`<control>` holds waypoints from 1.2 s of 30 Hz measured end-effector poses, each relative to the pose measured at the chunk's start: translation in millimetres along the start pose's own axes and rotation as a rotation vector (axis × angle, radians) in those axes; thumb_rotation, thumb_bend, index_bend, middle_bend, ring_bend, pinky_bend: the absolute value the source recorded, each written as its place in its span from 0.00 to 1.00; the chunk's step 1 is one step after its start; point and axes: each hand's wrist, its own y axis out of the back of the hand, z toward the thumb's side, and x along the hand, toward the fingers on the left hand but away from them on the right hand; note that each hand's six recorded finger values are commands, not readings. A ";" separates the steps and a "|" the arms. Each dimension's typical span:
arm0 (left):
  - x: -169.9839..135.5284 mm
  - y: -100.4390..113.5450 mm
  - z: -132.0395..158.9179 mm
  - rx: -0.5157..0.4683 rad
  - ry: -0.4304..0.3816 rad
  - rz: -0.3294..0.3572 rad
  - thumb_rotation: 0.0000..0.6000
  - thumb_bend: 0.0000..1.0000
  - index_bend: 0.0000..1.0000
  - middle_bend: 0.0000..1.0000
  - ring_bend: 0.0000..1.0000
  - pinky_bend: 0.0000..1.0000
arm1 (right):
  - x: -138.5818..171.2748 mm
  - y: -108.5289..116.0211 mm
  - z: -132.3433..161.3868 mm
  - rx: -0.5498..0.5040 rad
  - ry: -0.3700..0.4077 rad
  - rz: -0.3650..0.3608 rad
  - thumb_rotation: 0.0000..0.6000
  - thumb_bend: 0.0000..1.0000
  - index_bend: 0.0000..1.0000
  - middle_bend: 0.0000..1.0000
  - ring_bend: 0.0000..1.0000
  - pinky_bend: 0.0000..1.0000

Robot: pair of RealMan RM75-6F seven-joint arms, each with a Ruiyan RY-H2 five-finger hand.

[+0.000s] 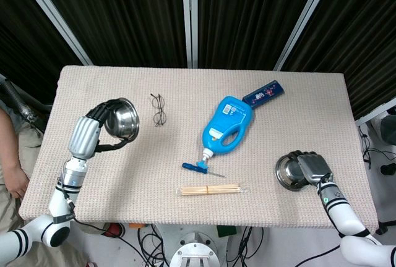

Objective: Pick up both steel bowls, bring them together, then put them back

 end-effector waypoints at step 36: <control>61.7 -34.0 133.1 -0.786 -0.288 0.119 1.00 0.18 0.67 0.63 0.51 0.69 | -20.6 193.9 231.2 -1.592 1.005 -0.168 1.00 0.24 0.69 0.54 0.46 0.29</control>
